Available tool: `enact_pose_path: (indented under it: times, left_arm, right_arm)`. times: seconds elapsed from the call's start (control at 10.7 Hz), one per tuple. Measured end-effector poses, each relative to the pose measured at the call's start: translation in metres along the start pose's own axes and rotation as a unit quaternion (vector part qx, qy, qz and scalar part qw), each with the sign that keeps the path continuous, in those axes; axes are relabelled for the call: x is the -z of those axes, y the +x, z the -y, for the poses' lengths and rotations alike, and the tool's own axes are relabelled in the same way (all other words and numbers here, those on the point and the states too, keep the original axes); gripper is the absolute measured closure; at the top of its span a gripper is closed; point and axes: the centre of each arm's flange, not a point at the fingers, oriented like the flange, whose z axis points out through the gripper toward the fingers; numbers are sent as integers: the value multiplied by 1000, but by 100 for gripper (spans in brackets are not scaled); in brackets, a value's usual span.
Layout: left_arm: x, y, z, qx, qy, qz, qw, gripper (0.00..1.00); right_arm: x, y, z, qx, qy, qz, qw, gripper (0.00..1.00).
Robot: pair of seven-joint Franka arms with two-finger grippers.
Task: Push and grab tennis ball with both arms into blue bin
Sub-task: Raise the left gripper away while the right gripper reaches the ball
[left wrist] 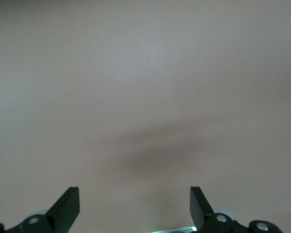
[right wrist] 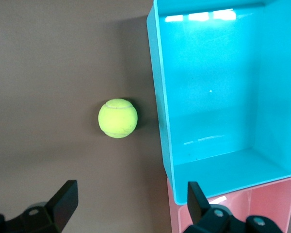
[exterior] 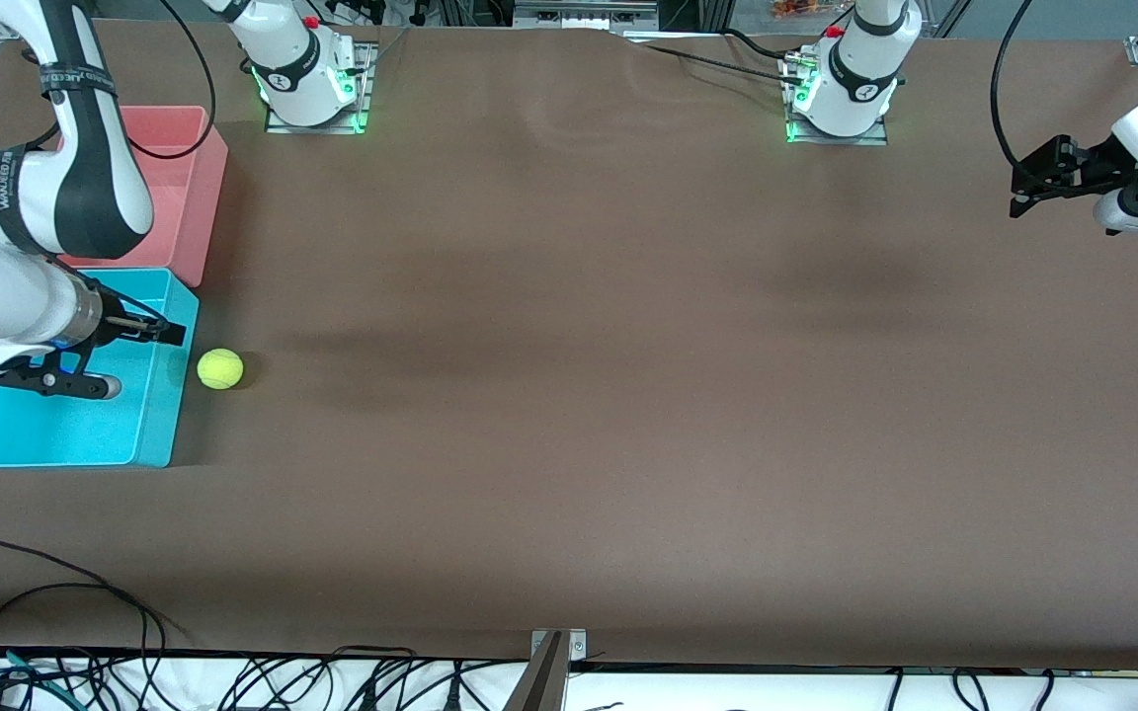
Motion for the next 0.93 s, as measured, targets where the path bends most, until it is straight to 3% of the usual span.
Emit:
enact_pose_path:
  times: [0.28,0.93]
  left_arm:
    - [-3,0,5,4,-4,3,1000,0]
    - [-2,5,-18,-16,-3,3,1000,0]
  right_arm:
    - [-21,-7,5,6,-1,9,1000,0]
    - [-78,-19,11,10,21,-60,998,0]
